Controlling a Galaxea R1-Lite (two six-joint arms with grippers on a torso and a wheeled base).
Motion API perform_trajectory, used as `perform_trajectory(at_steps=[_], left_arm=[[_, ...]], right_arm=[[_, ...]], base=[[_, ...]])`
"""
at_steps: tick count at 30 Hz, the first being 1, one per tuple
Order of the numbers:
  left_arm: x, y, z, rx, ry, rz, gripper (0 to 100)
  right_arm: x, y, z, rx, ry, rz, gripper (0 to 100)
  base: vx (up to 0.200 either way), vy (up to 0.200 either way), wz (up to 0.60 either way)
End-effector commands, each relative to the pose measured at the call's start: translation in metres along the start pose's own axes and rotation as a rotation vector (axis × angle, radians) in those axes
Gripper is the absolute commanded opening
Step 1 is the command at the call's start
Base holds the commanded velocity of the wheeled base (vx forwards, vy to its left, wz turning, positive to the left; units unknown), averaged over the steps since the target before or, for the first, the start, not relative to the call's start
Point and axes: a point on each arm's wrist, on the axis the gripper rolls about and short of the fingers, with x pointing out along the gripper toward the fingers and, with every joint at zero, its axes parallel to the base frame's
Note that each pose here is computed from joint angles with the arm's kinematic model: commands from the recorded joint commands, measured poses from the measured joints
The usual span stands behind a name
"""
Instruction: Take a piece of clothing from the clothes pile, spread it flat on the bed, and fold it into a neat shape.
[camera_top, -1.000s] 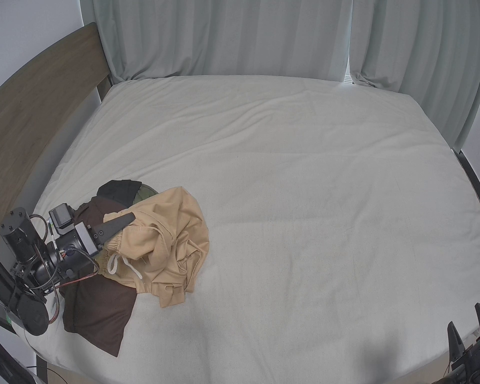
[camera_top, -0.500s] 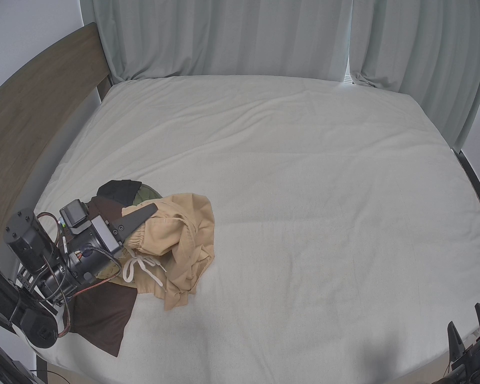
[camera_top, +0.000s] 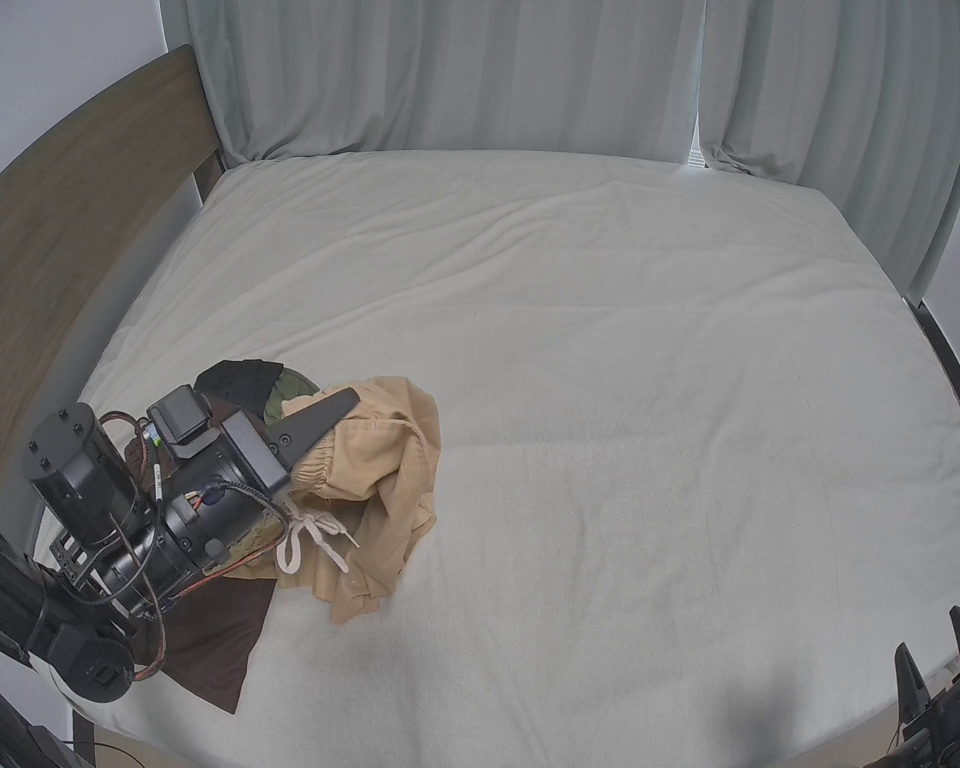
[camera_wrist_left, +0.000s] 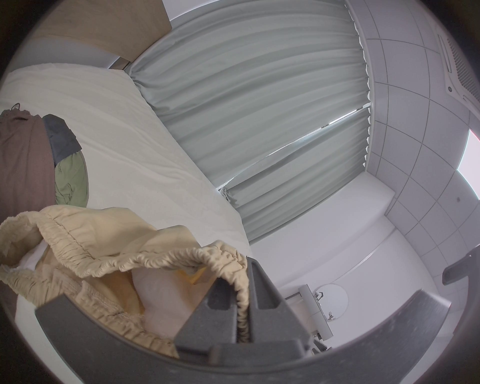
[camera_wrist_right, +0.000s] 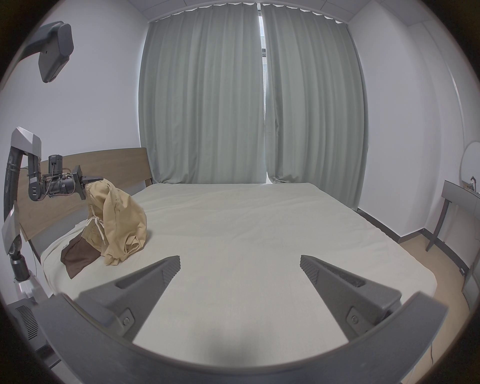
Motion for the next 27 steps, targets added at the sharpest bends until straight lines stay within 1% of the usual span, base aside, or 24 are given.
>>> perform_trajectory(at_steps=[1, 6, 11, 14, 19, 21, 23, 27], left_arm=[[0.01, -0.015, -0.007, -0.013, 0.005, -0.041, 0], [0.014, -0.026, -0.014, -0.025, 0.031, -0.085, 0], [0.019, -0.035, -0.016, -0.08, 0.04, -0.123, 0], [0.022, -0.038, -0.019, -0.098, 0.052, -0.136, 0], [0.023, -0.044, -0.027, -0.112, 0.081, -0.165, 0], [0.024, -0.053, -0.035, -0.145, 0.1, -0.189, 0], [0.027, -0.057, -0.036, -0.153, 0.104, -0.204, 0], [0.036, -0.06, -0.044, -0.158, 0.123, -0.221, 0]], right_arm=[[0.0, 0.0, -0.005, 0.0, 0.0, 0.0, 100], [0.0, 0.0, -0.005, 0.0, -0.001, 0.0, 100], [0.0, 0.0, -0.005, 0.0, 0.0, 0.0, 100], [0.0, 0.0, -0.005, 0.0, 0.0, 0.0, 100], [0.0, 0.0, -0.005, 0.0, 0.0, 0.0, 100], [0.0, 0.0, -0.005, 0.0, 0.0, 0.0, 100], [0.0, 0.0, -0.005, 0.0, 0.0, 0.0, 100], [0.0, 0.0, -0.005, 0.0, 0.0, 0.0, 100]], base=[[0.0, 0.0, 0.0], [0.0, 0.0, 0.0], [0.0, 0.0, 0.0], [0.0, 0.0, 0.0], [0.0, 0.0, 0.0], [0.0, 0.0, 0.0], [0.0, 0.0, 0.0], [0.0, 0.0, 0.0]])
